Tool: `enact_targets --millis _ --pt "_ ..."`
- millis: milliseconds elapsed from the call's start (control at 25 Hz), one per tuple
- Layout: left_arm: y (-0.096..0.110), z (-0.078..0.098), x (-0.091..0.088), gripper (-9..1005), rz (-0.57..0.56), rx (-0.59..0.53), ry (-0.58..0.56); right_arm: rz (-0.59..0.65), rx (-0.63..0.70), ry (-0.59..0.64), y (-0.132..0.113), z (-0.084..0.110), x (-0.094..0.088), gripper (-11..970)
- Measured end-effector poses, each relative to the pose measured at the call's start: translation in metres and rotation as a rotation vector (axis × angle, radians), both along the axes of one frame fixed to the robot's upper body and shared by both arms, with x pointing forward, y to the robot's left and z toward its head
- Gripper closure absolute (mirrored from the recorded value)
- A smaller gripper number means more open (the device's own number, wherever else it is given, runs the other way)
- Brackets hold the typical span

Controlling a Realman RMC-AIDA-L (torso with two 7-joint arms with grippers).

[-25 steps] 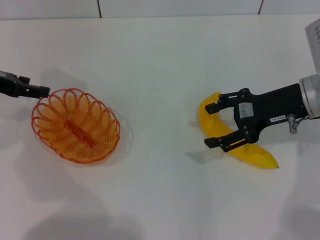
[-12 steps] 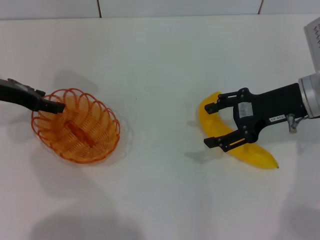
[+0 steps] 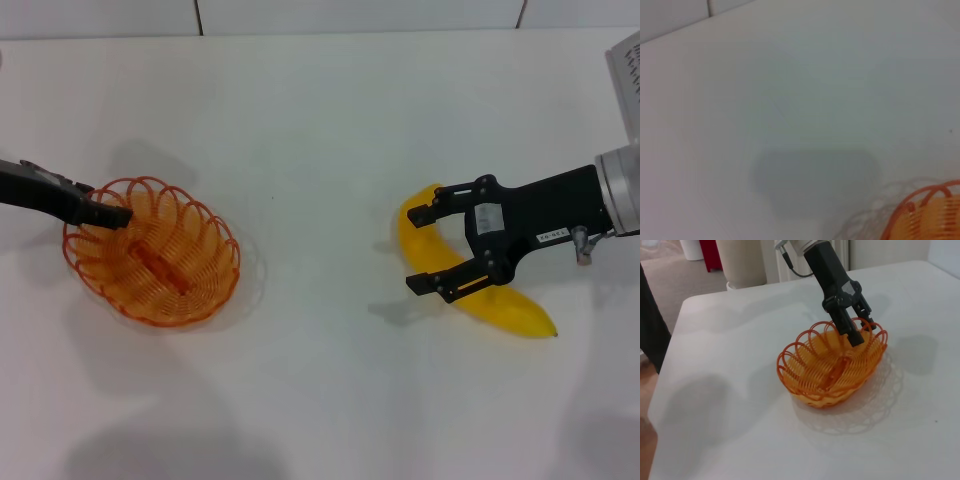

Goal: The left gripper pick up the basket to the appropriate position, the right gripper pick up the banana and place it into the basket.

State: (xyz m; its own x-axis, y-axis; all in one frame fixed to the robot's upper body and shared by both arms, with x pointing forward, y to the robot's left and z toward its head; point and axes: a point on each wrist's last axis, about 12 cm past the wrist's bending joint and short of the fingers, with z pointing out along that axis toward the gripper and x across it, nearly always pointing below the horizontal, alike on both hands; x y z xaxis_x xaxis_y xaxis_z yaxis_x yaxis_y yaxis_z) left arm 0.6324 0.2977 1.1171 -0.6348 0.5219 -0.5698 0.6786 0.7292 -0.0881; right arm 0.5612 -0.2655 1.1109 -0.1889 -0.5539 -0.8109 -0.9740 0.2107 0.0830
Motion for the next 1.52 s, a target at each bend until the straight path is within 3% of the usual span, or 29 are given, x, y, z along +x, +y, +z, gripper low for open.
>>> enact_targets --millis 480,720,800,1120,1320,1520 --pt "0.004 -0.002 0.001 383 0.034 0.006 -0.009 -0.001 0.002 0.006 0.001 -0.001 0.000 69" --pt "0.004 -0.002 0.001 616 0.034 0.007 -0.010 -0.002 0.002 0.007 0.001 -0.002 0.000 69" --pt "0.006 -0.001 0.001 826 0.036 0.009 -0.011 -0.002 0.002 0.007 0.001 -0.002 0.000 69" --pt "0.003 0.011 0.001 886 0.007 -0.016 -0.014 -0.018 -0.003 0.007 -0.002 -0.004 -0.001 70" --pt "-0.006 0.033 -0.001 909 -0.040 -0.086 -0.049 -0.020 -0.002 0.006 -0.002 -0.004 -0.001 70" --pt "-0.010 0.038 -0.001 913 -0.035 -0.147 -0.068 -0.019 -0.002 0.006 -0.002 -0.004 -0.001 70"
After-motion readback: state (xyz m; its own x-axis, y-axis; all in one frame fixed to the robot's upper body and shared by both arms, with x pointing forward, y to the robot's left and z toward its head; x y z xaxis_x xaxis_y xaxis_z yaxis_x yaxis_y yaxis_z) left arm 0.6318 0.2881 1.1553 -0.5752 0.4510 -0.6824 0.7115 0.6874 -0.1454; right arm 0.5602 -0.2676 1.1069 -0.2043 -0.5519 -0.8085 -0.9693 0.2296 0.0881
